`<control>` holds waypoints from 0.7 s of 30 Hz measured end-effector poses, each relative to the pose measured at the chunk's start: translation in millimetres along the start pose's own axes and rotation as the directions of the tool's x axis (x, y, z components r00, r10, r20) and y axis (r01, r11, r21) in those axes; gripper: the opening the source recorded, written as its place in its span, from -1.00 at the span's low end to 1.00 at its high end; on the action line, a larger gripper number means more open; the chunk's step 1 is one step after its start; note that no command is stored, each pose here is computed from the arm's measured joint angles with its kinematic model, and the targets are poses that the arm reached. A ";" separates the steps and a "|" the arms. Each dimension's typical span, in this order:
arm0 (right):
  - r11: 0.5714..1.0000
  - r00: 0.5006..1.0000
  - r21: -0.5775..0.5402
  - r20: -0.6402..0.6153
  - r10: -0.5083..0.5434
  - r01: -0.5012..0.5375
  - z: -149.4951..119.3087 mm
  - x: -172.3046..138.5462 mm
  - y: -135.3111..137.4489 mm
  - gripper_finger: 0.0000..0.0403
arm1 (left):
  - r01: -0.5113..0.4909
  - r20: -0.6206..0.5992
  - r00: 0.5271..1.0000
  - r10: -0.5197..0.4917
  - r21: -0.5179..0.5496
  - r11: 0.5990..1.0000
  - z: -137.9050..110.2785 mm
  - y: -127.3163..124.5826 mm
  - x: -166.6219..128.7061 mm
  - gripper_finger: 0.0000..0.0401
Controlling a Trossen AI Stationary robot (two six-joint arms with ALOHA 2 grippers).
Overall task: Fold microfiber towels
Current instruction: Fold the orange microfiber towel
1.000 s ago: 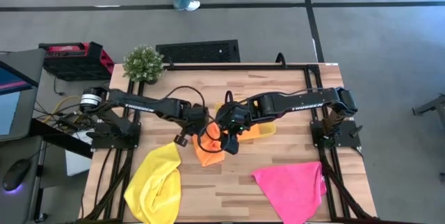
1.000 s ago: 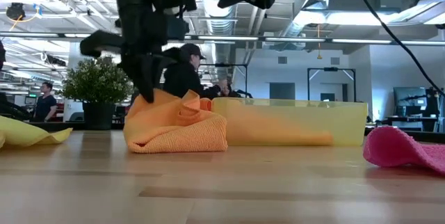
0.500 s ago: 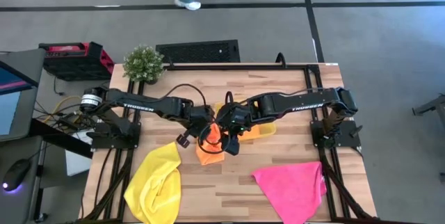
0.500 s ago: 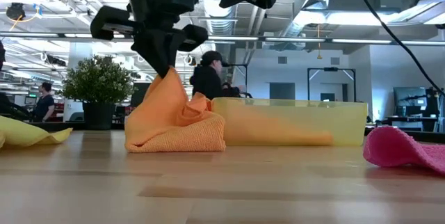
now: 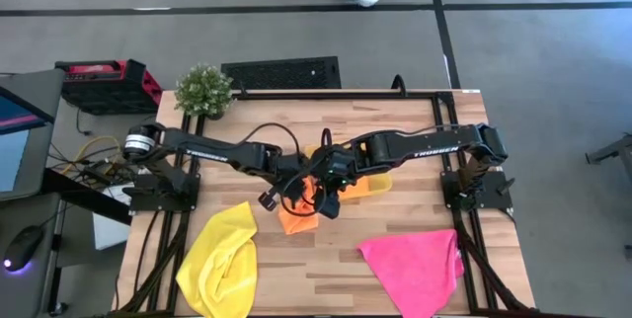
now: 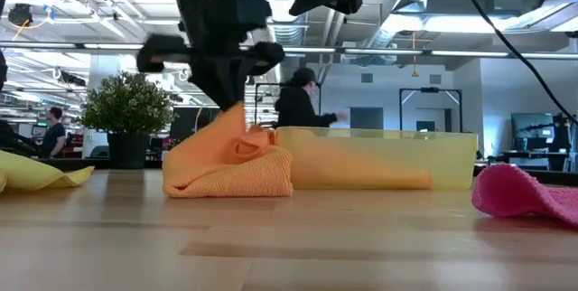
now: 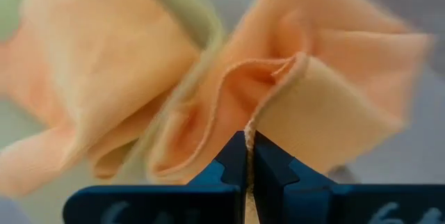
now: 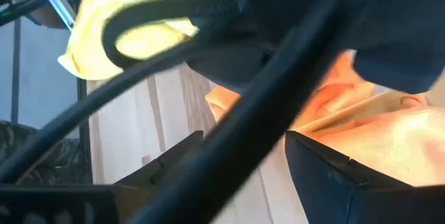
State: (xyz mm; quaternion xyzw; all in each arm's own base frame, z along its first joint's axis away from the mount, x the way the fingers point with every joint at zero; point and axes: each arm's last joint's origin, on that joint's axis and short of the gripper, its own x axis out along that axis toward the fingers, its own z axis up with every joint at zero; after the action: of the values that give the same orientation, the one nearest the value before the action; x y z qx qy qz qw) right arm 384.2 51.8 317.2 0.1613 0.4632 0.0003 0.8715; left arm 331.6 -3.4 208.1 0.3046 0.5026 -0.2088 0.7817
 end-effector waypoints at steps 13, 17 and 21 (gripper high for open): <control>1.000 1.000 0.005 -0.018 -0.006 0.006 -1.7 0.2 -0.5 0.12 | -0.153 -0.112 0.982 0.151 -0.012 0.988 0.0 5.7 9.9 -0.67; 1.000 1.000 0.004 -0.021 -0.007 0.007 -2.1 0.1 -0.6 0.12 | -0.183 -0.129 0.976 0.175 -0.054 0.982 -0.2 6.6 9.7 -0.52; 1.000 1.000 0.005 -0.025 -0.009 0.009 -2.3 0.1 -1.0 0.12 | -0.192 -0.164 0.971 0.173 -0.111 0.975 -3.1 4.8 5.8 -0.46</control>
State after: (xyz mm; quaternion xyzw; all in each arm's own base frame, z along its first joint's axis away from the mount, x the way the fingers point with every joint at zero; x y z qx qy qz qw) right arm 382.2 51.6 315.6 0.1612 0.4746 -0.0029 0.8653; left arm 335.0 2.1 203.1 0.3148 0.5433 -0.0797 0.7742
